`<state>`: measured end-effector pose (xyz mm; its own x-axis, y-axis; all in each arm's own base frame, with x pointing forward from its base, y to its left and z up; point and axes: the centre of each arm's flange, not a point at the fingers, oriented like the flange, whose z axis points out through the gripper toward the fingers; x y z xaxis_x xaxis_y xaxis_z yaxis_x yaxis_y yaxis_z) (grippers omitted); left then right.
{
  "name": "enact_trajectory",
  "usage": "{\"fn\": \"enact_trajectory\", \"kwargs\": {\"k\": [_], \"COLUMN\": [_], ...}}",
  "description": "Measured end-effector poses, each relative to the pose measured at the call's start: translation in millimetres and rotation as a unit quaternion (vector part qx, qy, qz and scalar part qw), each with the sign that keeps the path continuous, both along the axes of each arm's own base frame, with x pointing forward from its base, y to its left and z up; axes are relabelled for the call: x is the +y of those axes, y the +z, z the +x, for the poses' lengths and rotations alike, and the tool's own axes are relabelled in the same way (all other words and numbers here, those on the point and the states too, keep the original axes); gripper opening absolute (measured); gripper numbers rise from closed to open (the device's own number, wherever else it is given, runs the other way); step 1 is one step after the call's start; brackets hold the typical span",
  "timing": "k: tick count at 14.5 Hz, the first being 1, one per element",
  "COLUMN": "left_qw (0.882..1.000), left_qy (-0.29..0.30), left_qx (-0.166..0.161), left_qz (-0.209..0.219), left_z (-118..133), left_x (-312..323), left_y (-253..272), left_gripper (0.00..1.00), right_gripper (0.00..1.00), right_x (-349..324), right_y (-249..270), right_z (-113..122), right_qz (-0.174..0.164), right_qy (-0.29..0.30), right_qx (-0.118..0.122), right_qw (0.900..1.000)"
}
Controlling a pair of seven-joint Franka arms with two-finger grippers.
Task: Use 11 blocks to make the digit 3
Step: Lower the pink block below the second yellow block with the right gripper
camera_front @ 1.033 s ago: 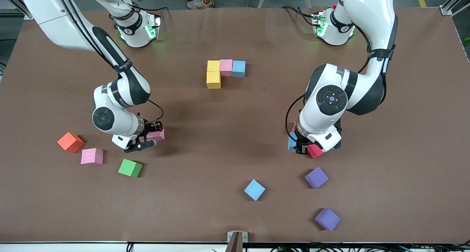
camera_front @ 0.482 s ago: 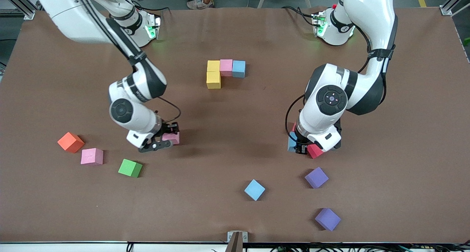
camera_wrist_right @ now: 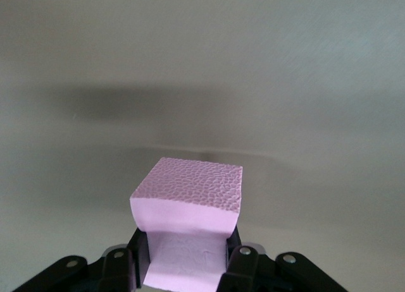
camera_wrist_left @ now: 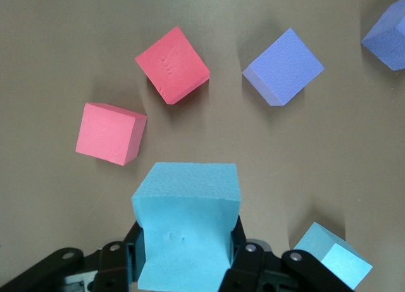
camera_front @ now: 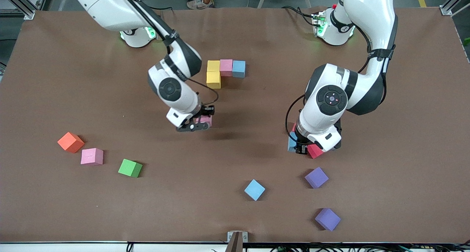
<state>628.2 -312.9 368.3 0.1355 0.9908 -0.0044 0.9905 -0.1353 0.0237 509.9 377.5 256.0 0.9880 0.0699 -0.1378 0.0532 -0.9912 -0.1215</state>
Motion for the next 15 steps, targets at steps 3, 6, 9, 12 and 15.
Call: {"fn": "enact_trajectory", "kwargs": {"k": [3, 6, 9, 12, 15], "left_qw": [1.000, 1.000, 1.000, 1.000, 1.000], "left_qy": [0.000, 0.000, 0.000, 0.000, 0.000], "left_qx": [0.000, 0.000, 0.000, 0.000, 0.000], "left_qz": [0.000, 0.000, 0.000, 0.000, 0.000], "left_z": [0.0, 0.0, 0.0, 0.0, 0.0], "left_x": [0.0, 0.0, 0.0, 0.1, 0.1], "left_y": [0.0, 0.0, 0.0, 0.0, 0.0], "left_gripper": [0.17, 0.17, 0.17, 0.17, 0.17], "right_gripper": [0.49, 0.49, 0.49, 0.49, 0.49], "right_x": [5.3, 6.7, 11.2, 10.8, 11.8], "right_y": [-10.0, -21.8, -33.4, -32.2, -26.8], "right_z": [-18.5, -33.7, -50.4, -59.4, -72.8], "right_qz": [-0.010, -0.010, -0.011, -0.014, -0.017], "right_qy": [0.008, 0.015, 0.025, 0.030, 0.039], "right_qx": [0.011, 0.009, 0.010, 0.010, 0.009], "right_qw": [1.000, 1.000, 1.000, 0.999, 0.999]}}
